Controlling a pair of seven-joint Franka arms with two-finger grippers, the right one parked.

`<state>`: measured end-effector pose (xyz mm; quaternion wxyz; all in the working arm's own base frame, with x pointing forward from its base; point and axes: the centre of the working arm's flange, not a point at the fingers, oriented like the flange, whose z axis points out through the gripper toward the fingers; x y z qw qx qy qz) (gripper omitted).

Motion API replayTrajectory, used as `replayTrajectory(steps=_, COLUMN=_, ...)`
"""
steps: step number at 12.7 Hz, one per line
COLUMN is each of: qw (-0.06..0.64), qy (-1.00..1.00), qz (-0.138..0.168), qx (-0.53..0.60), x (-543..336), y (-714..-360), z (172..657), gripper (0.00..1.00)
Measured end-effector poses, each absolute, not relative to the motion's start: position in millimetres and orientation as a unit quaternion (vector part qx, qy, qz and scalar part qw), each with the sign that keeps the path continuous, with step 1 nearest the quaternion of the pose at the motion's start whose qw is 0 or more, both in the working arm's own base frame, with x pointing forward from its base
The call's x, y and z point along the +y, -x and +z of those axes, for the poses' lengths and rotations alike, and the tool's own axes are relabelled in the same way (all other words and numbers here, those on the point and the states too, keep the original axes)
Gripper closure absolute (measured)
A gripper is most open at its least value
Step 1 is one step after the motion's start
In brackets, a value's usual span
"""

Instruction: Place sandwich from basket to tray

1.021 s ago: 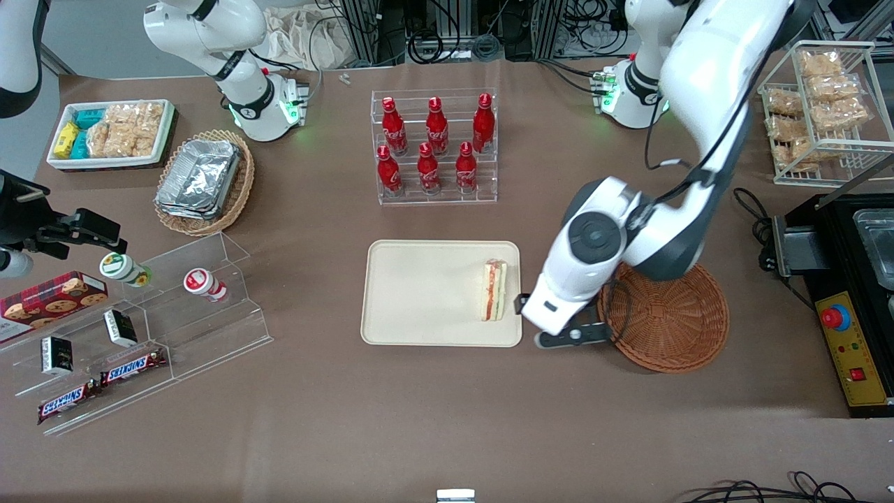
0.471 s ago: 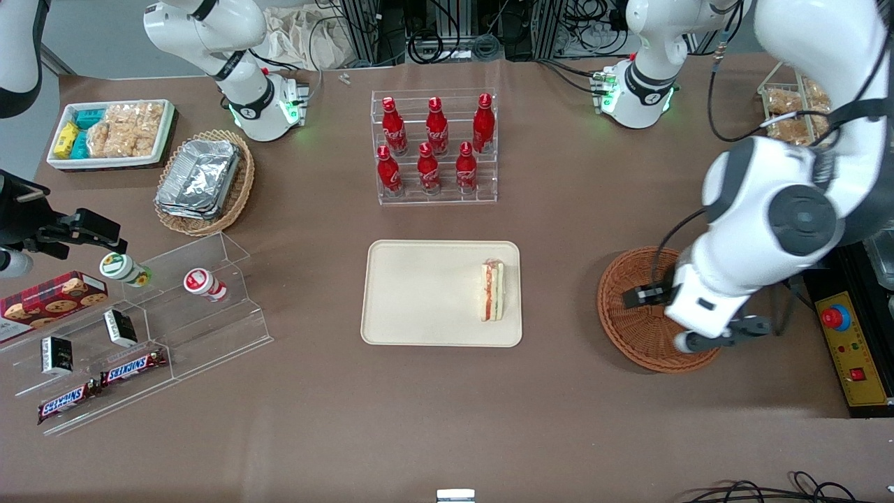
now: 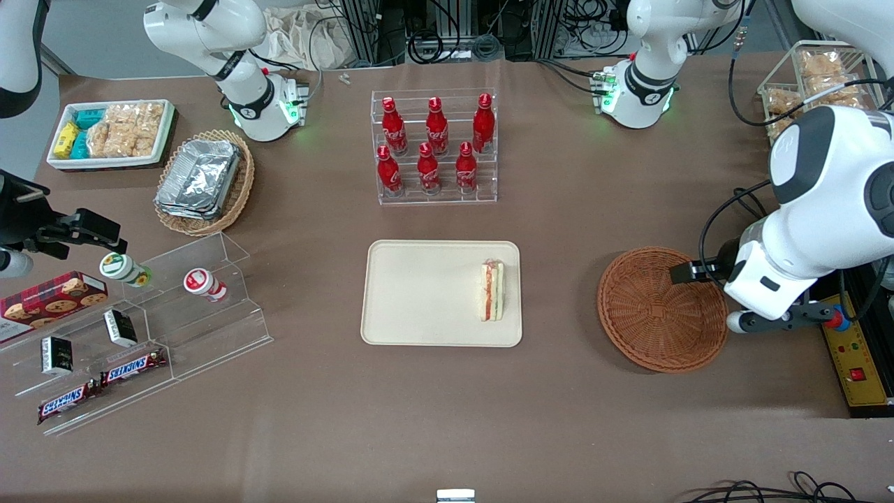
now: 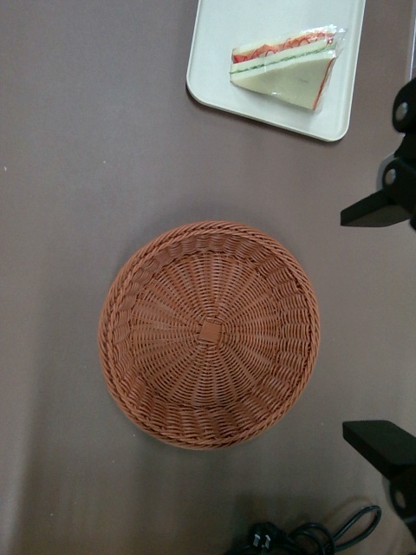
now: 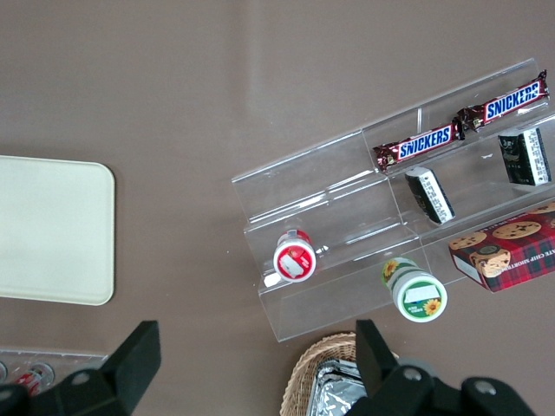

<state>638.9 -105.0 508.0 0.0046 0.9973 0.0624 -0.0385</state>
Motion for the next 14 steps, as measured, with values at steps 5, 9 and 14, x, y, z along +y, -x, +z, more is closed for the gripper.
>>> replayTrajectory(steps=5, qw=-0.005, qy=-0.998, qz=-0.053, qx=0.032, x=-103.9, y=-627.3, z=511.9, gripper=0.0)
replayTrajectory(steps=9, qw=-0.027, qy=-0.999, qz=-0.027, qx=0.017, x=-90.3, y=-598.6, z=503.7, gripper=0.0)
replayTrajectory(steps=14, qw=-0.01, qy=-1.0, qz=-0.01, qx=-0.001, x=-61.5, y=-584.3, z=501.2, gripper=0.0)
